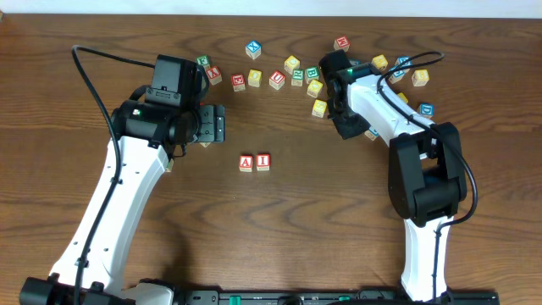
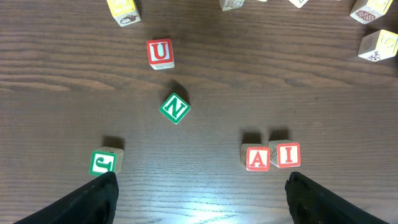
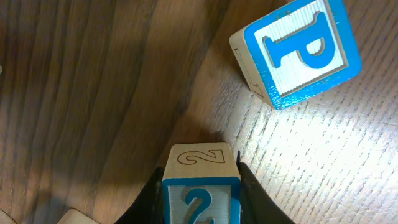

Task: Spell out AI2
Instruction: 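Lift the 2 block and carry it toward the right of I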

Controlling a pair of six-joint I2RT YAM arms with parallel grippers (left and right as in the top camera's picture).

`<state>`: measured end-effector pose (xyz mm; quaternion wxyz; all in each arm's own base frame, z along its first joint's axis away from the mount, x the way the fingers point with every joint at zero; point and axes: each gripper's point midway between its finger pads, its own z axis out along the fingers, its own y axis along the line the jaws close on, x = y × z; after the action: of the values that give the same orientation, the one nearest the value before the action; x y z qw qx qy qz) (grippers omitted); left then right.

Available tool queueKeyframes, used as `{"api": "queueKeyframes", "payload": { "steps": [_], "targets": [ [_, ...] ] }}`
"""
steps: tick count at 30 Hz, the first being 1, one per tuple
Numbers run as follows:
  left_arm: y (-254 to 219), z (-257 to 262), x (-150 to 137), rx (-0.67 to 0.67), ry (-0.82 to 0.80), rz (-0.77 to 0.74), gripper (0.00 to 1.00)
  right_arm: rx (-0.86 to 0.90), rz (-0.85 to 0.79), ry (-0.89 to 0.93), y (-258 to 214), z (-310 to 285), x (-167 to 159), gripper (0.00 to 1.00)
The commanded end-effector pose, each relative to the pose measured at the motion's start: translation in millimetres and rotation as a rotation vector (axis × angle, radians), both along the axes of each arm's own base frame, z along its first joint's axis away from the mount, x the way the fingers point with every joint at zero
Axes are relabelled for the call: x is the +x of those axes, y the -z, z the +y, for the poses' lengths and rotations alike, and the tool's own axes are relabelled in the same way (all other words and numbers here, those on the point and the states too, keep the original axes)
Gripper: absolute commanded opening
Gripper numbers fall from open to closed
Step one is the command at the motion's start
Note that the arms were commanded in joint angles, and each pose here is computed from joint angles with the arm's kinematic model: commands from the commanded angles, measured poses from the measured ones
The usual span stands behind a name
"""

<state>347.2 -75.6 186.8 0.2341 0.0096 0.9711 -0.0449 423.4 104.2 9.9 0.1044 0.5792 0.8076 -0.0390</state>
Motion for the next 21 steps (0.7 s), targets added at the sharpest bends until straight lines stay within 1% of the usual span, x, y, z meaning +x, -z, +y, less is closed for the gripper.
{"api": "queueKeyframes", "payload": {
  "steps": [1, 4, 7, 12, 13, 15, 17, 19, 21],
  "targets": [
    [-7.1, 2.0, 2.7, 0.011, -0.002, -0.020, 0.85, -0.021, 0.028, -0.010, 6.7, -5.0, -5.1, 0.11],
    [-7.1, 2.0, 2.7, 0.011, -0.002, -0.020, 0.85, -0.021, 0.029, -0.012, 6.7, -5.1, -5.2, 0.11],
    [-7.1, 2.0, 2.7, 0.011, -0.002, -0.020, 0.84, -0.012, 0.036, -0.031, 7.1, -3.1, -5.6, 0.08],
    [-7.1, 2.0, 2.7, 0.011, -0.002, -0.020, 0.85, -0.004, 0.046, -0.060, 7.5, -1.3, -6.7, 0.06],
    [-7.1, 2.0, 2.7, 0.011, -0.002, -0.020, 0.85, 0.000, 0.048, -0.075, 7.7, -0.2, -6.4, 0.07],
    [-7.1, 2.0, 2.7, 0.010, -0.001, -0.020, 0.85, 0.018, 0.048, -0.103, 8.2, 3.4, -5.0, 0.14],
    [-7.2, 2.0, 2.8, 0.010, -0.002, -0.021, 0.85, 0.038, 0.048, -0.176, 8.6, 8.8, -2.0, 0.17],
    [-7.2, 2.0, 2.8, 0.010, -0.002, -0.021, 0.84, 0.049, 0.047, -0.243, 8.8, 12.6, 0.5, 0.14],
    [-7.2, 1.9, 2.8, 0.010, -0.001, -0.021, 0.85, 0.053, 0.050, -0.302, 8.7, 15.6, 1.6, 0.09]
  ]
}}
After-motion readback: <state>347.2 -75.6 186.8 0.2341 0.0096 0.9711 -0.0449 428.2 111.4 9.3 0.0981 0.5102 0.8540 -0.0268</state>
